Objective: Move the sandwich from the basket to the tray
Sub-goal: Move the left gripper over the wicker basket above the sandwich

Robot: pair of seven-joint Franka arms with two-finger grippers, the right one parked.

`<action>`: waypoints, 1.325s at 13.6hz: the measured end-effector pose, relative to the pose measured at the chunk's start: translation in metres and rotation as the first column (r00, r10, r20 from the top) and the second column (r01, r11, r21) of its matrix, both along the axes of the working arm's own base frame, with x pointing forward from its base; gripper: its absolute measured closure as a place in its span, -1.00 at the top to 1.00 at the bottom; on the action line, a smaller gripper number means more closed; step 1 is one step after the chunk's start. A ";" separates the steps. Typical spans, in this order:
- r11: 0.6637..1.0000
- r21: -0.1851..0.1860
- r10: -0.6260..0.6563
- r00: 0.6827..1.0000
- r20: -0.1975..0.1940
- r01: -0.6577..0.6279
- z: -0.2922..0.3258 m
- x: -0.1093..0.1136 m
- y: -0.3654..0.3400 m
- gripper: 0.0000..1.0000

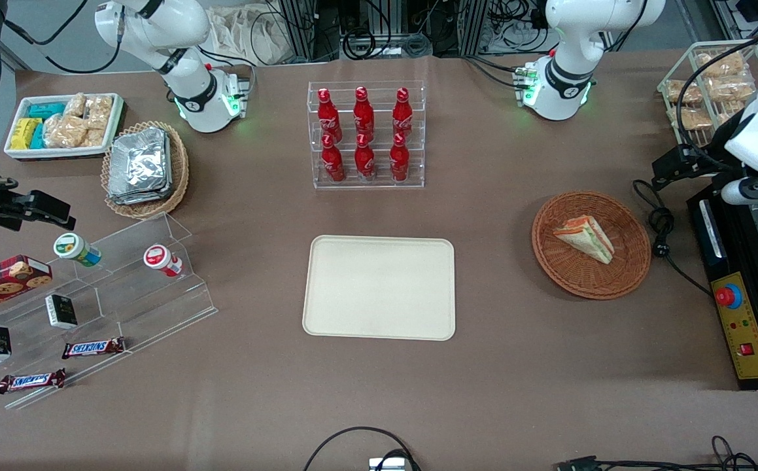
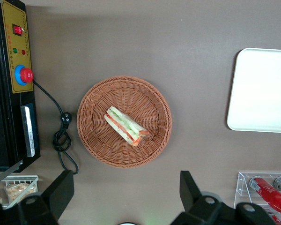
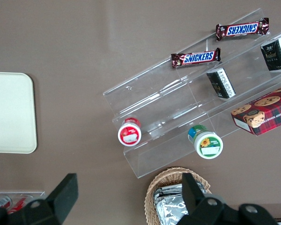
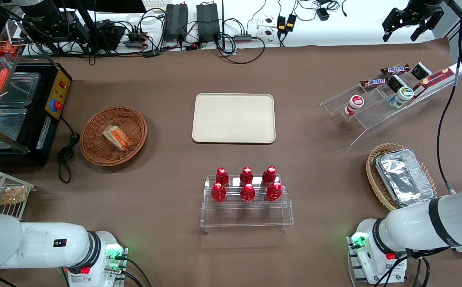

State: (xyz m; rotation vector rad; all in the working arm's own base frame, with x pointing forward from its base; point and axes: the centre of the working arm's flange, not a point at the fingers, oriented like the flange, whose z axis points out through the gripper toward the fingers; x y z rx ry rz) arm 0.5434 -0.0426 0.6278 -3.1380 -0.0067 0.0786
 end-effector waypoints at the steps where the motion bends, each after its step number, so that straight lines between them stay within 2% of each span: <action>1: 1.000 0.000 0.000 1.000 0.000 0.000 0.000 0.000 0.000 1.00; 4: 1.000 0.002 -0.006 1.000 -0.002 0.006 -0.001 0.000 0.000 1.00; 7: 1.000 0.019 0.010 1.000 -0.017 -0.010 -0.010 0.004 0.002 1.00; 12: 0.983 0.037 0.181 0.983 -0.026 -0.180 -0.065 0.006 0.003 1.00; 15: 0.959 0.041 0.281 0.960 -0.006 -0.280 -0.109 -0.008 0.005 1.00; 18: 0.927 0.043 0.372 0.928 0.011 -0.372 -0.151 -0.032 0.009 1.00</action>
